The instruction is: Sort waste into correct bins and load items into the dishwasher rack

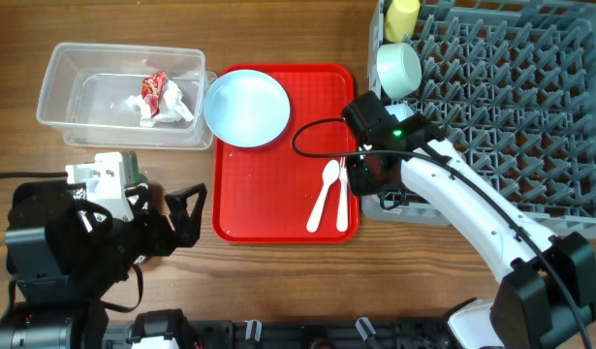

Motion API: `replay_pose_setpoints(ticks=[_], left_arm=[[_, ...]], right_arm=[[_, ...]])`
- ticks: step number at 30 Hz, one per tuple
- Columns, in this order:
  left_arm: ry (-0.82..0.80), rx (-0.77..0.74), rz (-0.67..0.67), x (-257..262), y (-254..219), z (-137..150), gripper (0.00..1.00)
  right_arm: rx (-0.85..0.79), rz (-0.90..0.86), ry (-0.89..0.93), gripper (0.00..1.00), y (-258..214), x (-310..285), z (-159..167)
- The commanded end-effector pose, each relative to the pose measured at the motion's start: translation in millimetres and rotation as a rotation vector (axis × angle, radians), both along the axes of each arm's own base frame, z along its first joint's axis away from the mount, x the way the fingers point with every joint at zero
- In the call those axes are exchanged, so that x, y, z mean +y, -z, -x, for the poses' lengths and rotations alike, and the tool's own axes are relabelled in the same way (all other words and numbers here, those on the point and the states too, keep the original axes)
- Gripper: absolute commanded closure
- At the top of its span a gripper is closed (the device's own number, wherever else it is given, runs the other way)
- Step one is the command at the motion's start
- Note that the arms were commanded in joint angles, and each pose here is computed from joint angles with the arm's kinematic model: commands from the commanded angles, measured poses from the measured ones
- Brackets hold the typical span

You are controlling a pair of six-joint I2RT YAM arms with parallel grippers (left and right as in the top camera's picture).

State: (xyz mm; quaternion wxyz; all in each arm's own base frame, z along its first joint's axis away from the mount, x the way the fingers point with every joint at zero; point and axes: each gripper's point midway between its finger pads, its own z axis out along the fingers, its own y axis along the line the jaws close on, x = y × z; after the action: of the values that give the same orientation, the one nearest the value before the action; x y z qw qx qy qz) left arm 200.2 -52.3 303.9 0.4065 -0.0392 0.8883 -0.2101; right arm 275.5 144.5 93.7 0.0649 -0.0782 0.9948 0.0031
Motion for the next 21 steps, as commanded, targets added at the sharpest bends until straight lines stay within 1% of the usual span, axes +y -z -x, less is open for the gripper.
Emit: replay_pose_setpoints(ticks=[1, 21], left_arm=[[0.013, -0.021, -0.005, -0.8, -5.5, -0.1, 0.0], [0.013, -0.021, -0.005, -0.8, -5.5, 0.0, 0.0]], right_arm=[[-0.018, 0.071, 0.03, 0.96, -0.9, -14.7, -1.2], [0.014, 0.089, 0.028, 0.96, -0.2, -19.0, 6.9]])
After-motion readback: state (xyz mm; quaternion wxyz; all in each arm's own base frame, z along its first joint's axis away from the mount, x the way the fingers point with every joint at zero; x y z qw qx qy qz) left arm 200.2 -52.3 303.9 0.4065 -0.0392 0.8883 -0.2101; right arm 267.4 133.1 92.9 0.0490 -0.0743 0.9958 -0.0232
